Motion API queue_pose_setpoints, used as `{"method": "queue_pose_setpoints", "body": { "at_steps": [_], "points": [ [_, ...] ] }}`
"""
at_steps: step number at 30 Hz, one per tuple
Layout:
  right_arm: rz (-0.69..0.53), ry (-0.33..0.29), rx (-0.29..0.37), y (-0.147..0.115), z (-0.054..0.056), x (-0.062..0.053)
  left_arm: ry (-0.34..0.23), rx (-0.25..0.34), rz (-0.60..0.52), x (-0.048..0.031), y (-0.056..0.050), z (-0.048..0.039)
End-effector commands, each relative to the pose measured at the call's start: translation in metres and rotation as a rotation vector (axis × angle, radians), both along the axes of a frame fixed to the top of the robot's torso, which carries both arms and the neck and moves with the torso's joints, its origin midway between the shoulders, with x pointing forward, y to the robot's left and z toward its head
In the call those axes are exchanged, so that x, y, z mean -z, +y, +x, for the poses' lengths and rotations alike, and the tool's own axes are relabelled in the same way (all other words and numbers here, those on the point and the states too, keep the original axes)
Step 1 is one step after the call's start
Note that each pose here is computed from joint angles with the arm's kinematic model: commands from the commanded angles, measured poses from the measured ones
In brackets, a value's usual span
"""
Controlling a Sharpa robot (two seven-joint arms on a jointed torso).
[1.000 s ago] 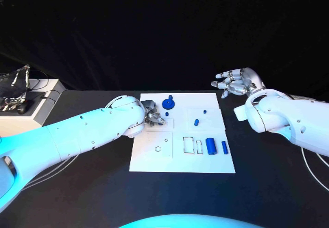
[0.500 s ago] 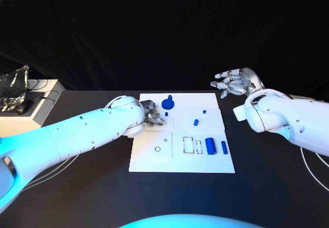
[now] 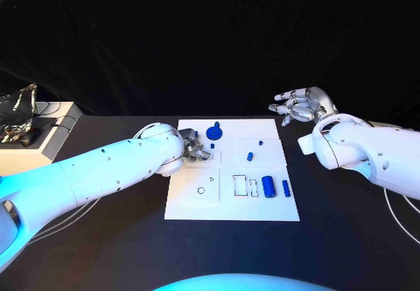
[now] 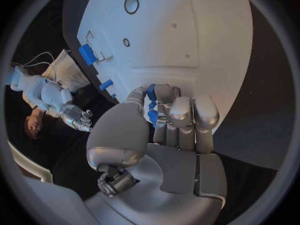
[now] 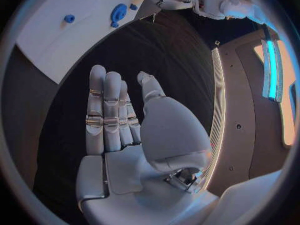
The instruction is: Assemble the parts on the task board
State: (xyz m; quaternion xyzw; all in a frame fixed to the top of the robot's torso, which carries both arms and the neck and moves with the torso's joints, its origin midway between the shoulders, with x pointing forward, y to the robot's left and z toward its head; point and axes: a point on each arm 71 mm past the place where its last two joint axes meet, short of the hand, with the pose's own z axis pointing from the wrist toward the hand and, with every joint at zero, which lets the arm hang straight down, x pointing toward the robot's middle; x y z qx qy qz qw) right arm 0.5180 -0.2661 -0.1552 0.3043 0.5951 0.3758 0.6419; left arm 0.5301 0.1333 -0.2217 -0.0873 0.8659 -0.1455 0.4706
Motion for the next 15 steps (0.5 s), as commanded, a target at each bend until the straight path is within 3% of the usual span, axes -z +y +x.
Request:
{"method": "queue_pose_setpoints", "body": {
  "at_steps": [1, 15],
  "points": [
    [-0.002, -0.006, -0.018, 0.0013, -0.0005, -0.0003, 0.025, 0.004, 0.01, 0.0035, 0.0005, -0.0021],
    [-0.002, -0.007, -0.016, 0.0004, -0.001, 0.0001, 0.014, -0.003, 0.002, 0.0011, 0.002, -0.0031]
  ]
}}
